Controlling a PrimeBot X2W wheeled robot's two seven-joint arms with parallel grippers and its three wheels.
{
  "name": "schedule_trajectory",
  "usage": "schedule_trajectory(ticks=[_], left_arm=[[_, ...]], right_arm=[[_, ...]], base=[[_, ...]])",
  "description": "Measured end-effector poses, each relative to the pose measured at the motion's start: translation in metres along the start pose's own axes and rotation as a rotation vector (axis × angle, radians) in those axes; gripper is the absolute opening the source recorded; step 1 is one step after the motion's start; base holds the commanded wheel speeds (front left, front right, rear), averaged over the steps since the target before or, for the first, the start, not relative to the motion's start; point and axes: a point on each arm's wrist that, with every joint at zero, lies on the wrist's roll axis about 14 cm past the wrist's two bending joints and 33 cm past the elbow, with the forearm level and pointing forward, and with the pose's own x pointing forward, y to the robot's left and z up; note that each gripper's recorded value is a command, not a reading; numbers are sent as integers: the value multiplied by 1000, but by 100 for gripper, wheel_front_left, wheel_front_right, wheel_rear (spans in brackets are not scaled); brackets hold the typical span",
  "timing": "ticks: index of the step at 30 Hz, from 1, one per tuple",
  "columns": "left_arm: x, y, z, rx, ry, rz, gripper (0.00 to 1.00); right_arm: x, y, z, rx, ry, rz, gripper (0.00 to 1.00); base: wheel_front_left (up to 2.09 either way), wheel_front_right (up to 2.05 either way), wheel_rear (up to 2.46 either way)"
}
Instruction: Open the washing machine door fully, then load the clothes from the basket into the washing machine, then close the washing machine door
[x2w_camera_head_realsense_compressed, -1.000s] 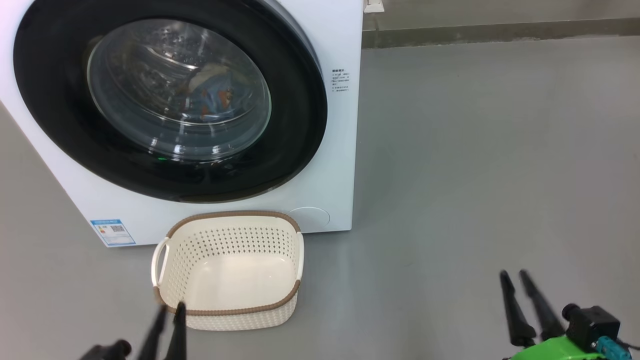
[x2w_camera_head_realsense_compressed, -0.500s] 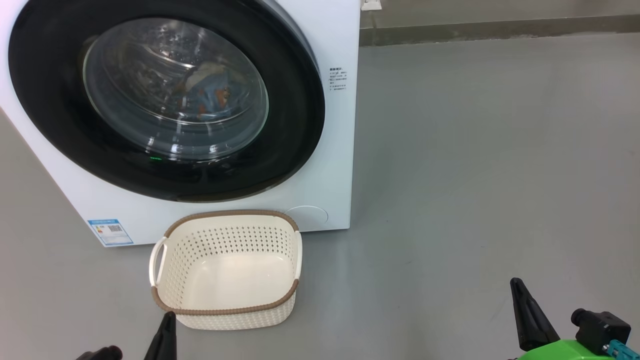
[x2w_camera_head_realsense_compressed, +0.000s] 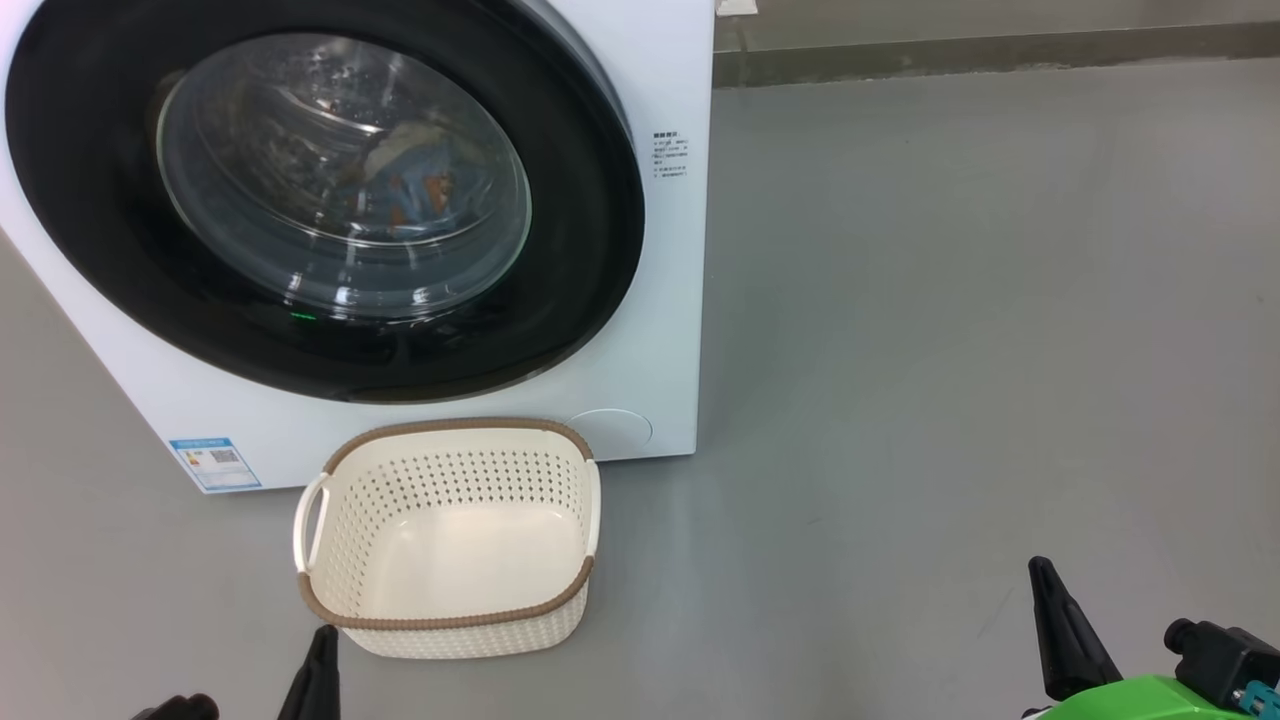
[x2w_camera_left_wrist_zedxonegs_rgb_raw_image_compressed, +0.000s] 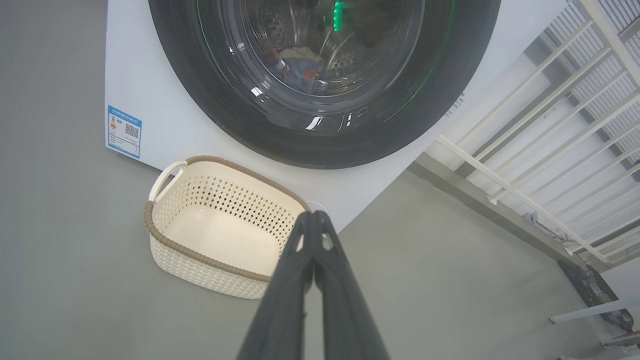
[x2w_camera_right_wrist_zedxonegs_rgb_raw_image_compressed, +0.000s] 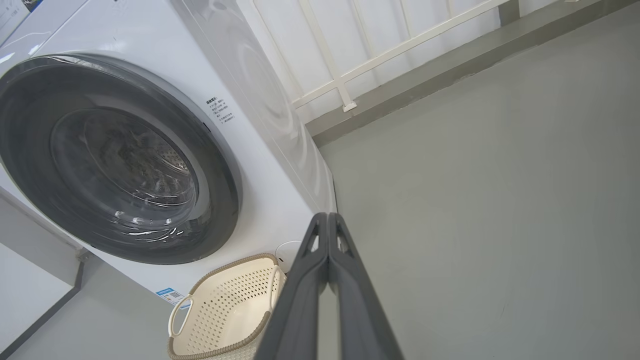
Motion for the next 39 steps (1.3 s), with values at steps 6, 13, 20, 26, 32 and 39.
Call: schedule_trajectory(ticks=[6, 13, 20, 26, 32, 39], left_arm=[[1, 2, -1, -57, 7, 12, 0], [4, 4, 1, -121, 7, 24, 0], [8, 4, 4, -195, 6, 31, 0], [9, 6, 3, -252, 12, 41, 0], [11, 7, 3, -310, 18, 49, 0], [16, 6, 7, -374, 14, 46, 0]], right_arm=[[0, -3, 0, 67, 3, -14, 0], [0, -6, -1, 139, 11, -30, 0], [1, -8, -2, 228, 19, -45, 0], [3, -9, -1, 298, 20, -51, 0], [3, -11, -3, 367, 27, -61, 0], [4, -12, -3, 444, 30, -68, 0]], base=[[0, 0, 0], [0, 0, 0], [0, 0, 0], [0, 0, 0], [0, 0, 0], [0, 0, 0]])
